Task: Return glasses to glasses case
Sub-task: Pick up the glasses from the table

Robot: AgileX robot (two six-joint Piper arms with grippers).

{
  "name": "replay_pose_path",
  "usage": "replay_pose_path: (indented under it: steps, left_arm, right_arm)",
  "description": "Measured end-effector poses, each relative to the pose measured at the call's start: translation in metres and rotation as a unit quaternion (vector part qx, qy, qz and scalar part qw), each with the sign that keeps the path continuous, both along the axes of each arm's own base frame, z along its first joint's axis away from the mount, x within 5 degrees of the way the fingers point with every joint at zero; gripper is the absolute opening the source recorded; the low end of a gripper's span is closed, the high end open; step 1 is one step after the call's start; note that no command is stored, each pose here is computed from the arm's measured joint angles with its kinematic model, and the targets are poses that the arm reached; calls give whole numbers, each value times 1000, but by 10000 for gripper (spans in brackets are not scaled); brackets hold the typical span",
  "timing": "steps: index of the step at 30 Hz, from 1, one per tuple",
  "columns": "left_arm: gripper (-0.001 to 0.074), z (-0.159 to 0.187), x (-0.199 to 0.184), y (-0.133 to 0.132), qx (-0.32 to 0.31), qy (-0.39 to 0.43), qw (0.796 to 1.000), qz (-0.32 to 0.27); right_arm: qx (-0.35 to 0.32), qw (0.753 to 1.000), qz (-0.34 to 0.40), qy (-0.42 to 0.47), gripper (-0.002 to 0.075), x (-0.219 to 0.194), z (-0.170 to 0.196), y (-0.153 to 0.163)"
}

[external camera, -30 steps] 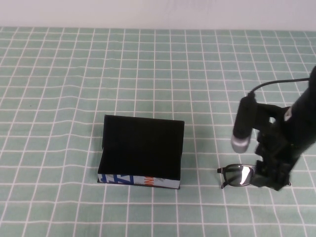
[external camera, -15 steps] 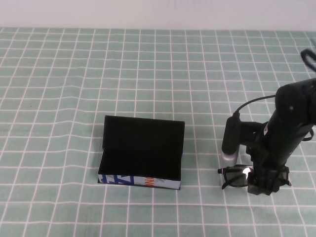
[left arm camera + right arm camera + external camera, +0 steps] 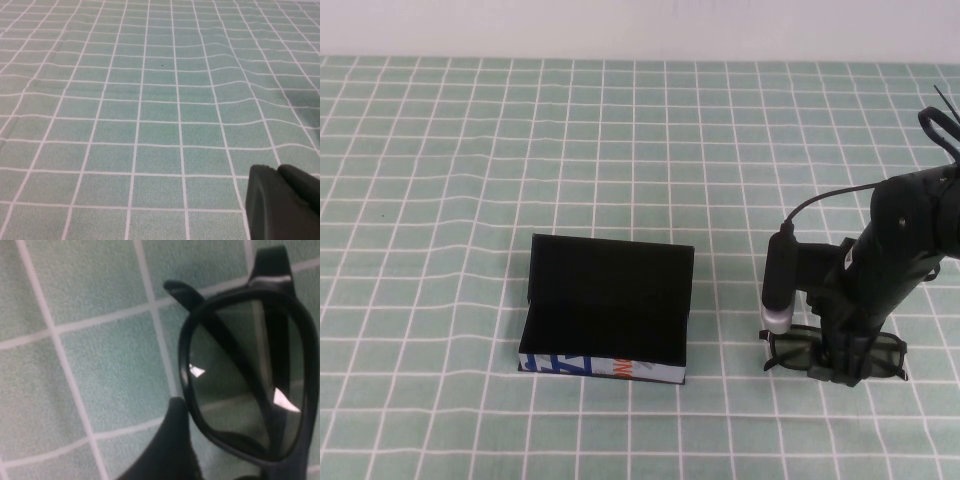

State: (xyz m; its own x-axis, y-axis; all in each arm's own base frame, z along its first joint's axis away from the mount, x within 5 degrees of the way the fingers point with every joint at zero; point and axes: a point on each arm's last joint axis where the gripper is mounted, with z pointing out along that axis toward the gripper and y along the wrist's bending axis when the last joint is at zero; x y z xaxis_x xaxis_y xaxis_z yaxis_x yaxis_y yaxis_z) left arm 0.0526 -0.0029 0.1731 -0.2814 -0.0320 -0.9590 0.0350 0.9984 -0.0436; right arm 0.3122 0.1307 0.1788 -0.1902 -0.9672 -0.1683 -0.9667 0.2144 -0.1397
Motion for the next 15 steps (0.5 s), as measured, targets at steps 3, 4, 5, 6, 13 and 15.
replay_pose_path:
  steps: [3,4,5,6,13,15]
  left_arm:
    - [-4,0,0,0,0,0,1000,0]
    - [-4,0,0,0,0,0,1000,0]
    - [-4,0,0,0,0,0,1000,0]
    - [-4,0,0,0,0,0,1000,0]
    - [-4,0,0,0,0,0,1000,0]
    - [-4,0,0,0,0,0,1000,0]
  right_arm:
    - [6,1000,2,0,574,0,0,1]
    - [7,1000,2,0,567,0,0,1]
    - [8,1000,3,0,557,0,0,1]
    - [8,1000,3,0,545,0,0,2]
    - [10,1000,2,4,482,-1,0,2]
    - [10,1000,2,8,459,-1,0,2]
